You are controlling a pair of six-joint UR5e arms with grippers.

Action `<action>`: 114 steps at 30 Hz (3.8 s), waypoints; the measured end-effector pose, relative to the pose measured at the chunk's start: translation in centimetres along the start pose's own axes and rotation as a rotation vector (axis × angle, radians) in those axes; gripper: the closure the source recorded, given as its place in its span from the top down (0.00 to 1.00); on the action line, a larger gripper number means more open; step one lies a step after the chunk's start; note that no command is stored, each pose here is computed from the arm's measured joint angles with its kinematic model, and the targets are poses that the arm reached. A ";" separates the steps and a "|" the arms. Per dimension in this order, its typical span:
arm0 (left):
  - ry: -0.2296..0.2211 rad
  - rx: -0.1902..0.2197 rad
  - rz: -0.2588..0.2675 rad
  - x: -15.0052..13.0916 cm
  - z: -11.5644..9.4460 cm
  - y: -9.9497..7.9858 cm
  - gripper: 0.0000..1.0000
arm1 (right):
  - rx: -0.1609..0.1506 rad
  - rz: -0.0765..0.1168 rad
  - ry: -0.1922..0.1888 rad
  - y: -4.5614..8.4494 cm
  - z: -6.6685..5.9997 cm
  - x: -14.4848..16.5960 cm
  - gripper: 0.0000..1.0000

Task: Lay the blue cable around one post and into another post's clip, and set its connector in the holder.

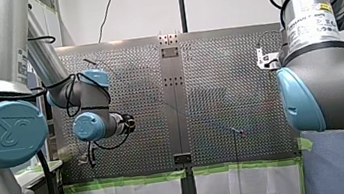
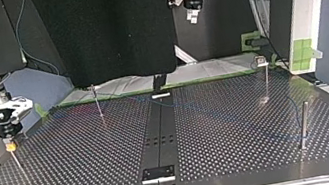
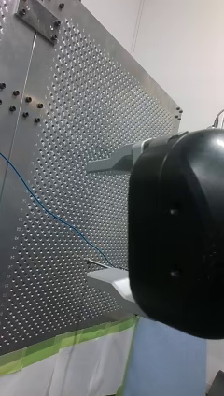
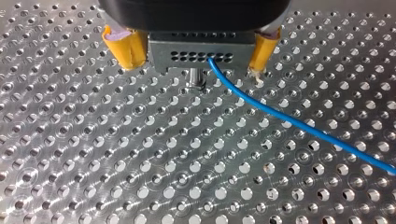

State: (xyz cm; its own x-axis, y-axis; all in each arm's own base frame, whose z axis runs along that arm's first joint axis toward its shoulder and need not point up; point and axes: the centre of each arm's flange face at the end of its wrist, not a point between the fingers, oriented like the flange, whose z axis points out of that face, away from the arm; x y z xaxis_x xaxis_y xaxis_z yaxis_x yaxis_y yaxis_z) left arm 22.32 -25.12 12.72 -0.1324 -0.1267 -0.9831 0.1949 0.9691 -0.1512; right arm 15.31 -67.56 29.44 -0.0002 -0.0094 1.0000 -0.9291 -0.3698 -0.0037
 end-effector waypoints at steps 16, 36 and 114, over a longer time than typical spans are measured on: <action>-0.009 0.001 -0.003 -0.1 0.1 0.0 1.00 | 0.000 0.000 0.000 0.0 0.0 0.0 1.00; -0.027 0.059 -0.012 -0.3 0.4 -0.6 1.00 | 0.000 0.000 0.000 0.0 0.0 0.0 1.00; -0.031 0.060 -0.013 -0.3 0.5 -0.6 1.00 | 0.000 0.000 0.000 0.0 0.0 0.0 1.00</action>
State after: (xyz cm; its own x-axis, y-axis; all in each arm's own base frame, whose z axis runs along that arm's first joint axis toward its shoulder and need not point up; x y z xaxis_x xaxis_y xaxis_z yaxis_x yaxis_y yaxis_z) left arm 22.69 -25.76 13.05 -0.1055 -0.1465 -0.9836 0.2517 0.9530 -0.1689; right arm 15.32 -67.56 29.44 -0.0002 -0.0093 1.0000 -0.9291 -0.3698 -0.0037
